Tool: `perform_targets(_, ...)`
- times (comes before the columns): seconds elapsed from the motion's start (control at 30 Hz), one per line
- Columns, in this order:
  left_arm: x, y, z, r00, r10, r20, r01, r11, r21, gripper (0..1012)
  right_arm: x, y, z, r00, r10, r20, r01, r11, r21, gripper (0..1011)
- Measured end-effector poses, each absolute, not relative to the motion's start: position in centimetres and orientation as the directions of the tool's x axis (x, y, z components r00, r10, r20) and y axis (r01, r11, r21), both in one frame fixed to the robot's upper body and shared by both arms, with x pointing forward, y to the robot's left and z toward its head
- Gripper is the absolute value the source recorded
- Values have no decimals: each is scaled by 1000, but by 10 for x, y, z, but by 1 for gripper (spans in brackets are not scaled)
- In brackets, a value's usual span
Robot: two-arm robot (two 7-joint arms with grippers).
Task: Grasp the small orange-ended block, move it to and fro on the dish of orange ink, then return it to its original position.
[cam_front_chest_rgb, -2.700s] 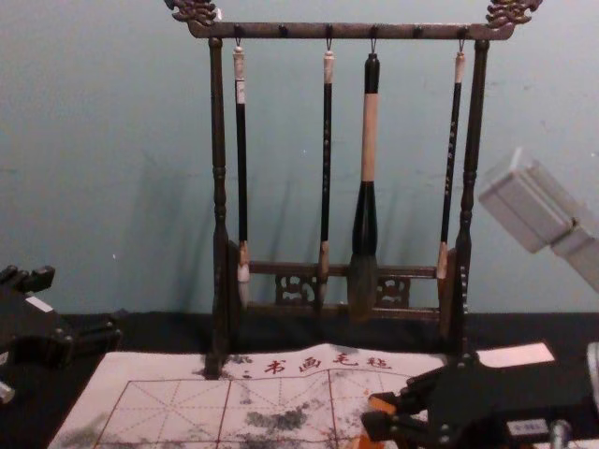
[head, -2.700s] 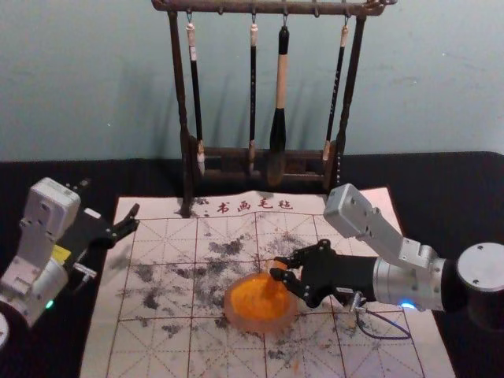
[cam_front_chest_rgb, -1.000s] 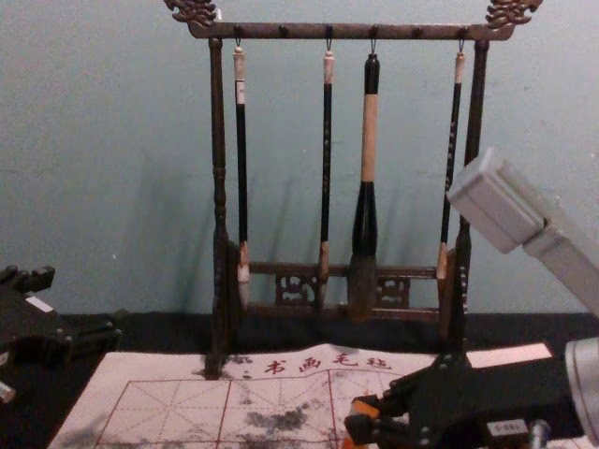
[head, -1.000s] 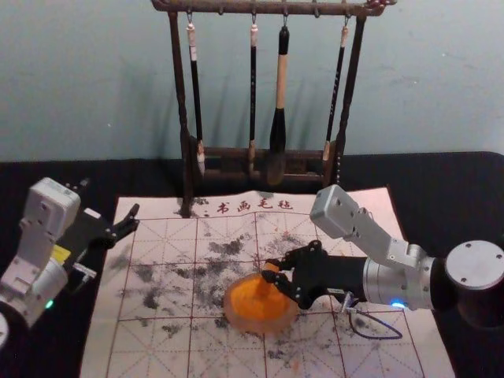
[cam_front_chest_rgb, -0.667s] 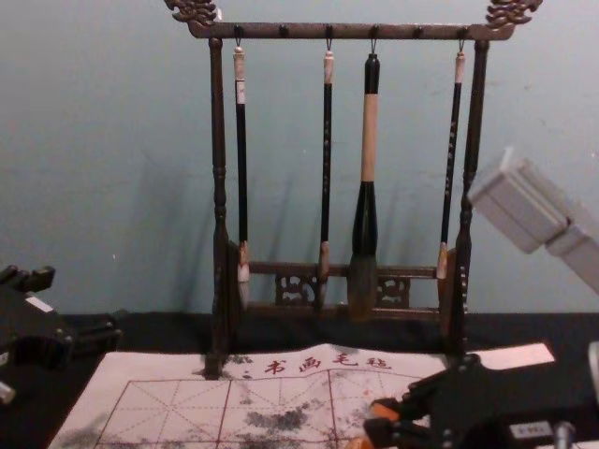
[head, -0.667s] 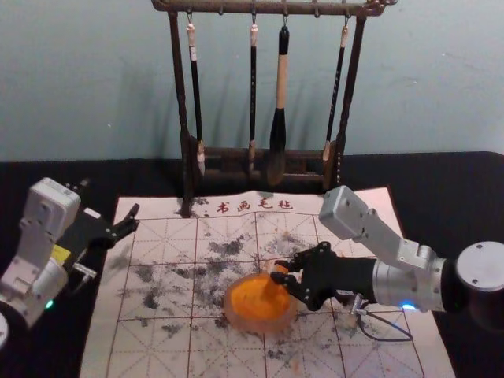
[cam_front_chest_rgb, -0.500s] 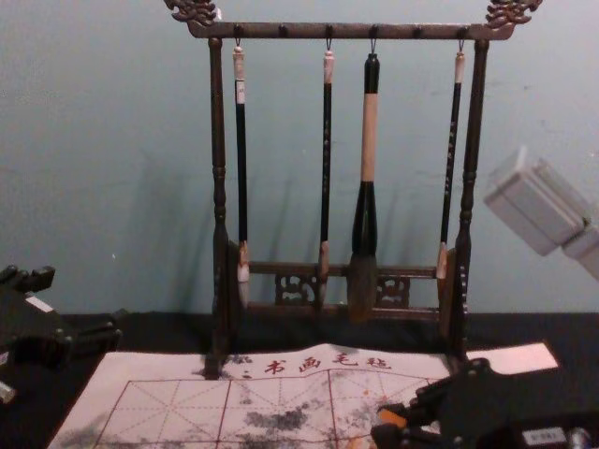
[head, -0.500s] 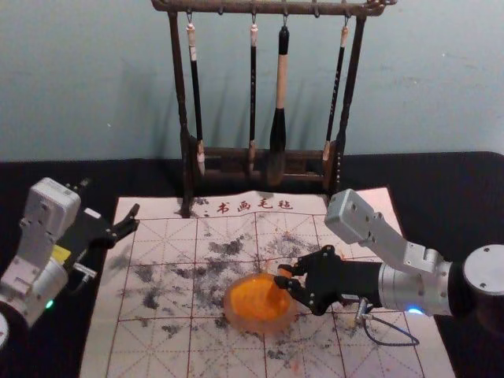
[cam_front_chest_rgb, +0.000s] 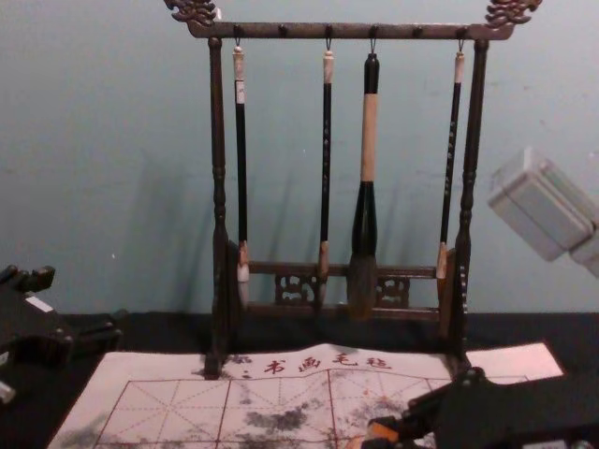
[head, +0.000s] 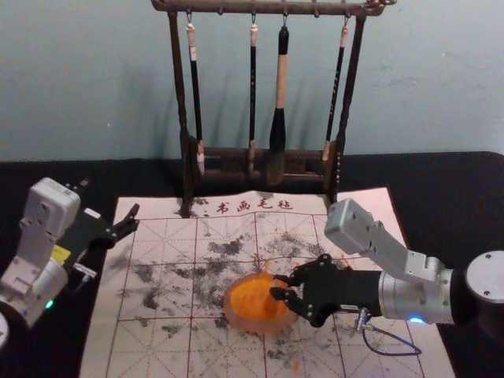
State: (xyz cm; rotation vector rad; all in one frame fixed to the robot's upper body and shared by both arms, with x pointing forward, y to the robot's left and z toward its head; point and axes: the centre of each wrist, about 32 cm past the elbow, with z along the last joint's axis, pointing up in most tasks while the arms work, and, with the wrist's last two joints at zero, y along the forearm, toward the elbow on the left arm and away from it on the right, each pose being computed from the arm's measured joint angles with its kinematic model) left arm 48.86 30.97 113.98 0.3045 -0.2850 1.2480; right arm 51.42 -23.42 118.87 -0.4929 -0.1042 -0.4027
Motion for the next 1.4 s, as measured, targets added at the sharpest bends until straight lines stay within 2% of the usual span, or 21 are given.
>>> perform_targets(0.77,489,310,1140,292,880,374,-955,287,70,1001,531,-218,1188,926,-320,202,378,810,-449,107)
perform_targets(1.4,489,310,1140,292,880,374,-955,287,70,1002,534,-224,1190,910,-356,213,415,791,-451,108)
